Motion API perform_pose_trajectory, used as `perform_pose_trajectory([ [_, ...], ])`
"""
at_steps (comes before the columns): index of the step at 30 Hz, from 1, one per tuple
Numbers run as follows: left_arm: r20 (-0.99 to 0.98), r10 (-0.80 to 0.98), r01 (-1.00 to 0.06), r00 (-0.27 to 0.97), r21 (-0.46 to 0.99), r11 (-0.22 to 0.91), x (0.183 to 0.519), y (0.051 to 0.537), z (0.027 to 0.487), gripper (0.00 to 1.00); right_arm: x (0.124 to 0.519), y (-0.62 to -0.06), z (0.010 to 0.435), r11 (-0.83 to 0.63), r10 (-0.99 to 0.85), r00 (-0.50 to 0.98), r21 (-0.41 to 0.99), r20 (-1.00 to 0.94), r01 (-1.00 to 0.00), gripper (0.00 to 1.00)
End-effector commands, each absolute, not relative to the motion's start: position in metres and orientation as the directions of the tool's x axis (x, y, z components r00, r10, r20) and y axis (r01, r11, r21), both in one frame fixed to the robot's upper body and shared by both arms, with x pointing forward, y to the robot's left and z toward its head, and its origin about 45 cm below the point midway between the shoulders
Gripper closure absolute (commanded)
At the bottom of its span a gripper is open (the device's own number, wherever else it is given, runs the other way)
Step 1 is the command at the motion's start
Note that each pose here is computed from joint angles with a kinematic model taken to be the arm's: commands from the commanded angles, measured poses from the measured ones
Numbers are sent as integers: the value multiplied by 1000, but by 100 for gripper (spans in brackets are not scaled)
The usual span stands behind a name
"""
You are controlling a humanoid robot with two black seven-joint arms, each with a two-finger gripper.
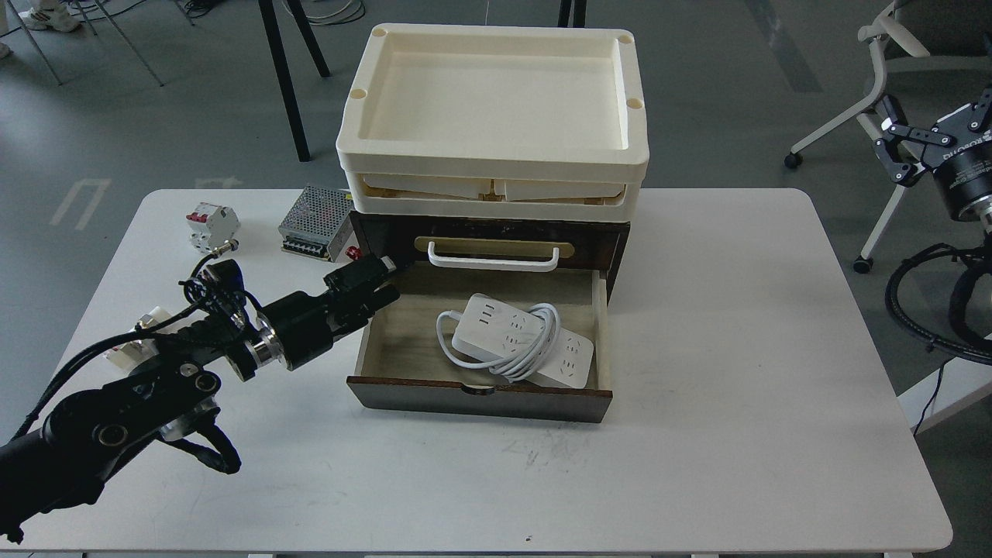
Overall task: Put charging cable into cabinet
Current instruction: 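Lower the power strip into the drawer, open the left gripper, withdraw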
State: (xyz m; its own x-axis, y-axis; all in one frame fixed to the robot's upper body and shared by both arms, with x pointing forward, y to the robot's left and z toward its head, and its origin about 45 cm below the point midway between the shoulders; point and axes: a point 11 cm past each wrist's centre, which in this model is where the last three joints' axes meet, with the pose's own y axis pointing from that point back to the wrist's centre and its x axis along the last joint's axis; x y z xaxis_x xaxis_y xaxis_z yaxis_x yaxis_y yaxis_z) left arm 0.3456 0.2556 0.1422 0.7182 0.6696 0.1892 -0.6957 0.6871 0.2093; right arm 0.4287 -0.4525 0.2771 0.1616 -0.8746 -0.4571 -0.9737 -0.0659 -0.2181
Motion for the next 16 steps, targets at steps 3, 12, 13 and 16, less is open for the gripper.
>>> perform_pose_trajectory([
  [3,-97,759,-762,644,8,647,371,303,203,1,431,-447,278,-71,-866,173,-228,-468,-971,0],
  [12,-346,868,-933,356,-187,308,399,392,249,1,436,-423,293,-110,-825,247,-284,-509,-952,0],
  [13,-358,871,-939,336,-200,280,401,399,253,1,436,-417,297,-127,-815,270,-296,-513,-947,0],
  [16,-359,878,-945,316,-199,259,403,405,253,1,434,-410,300,-145,-802,293,-307,-520,-941,0],
])
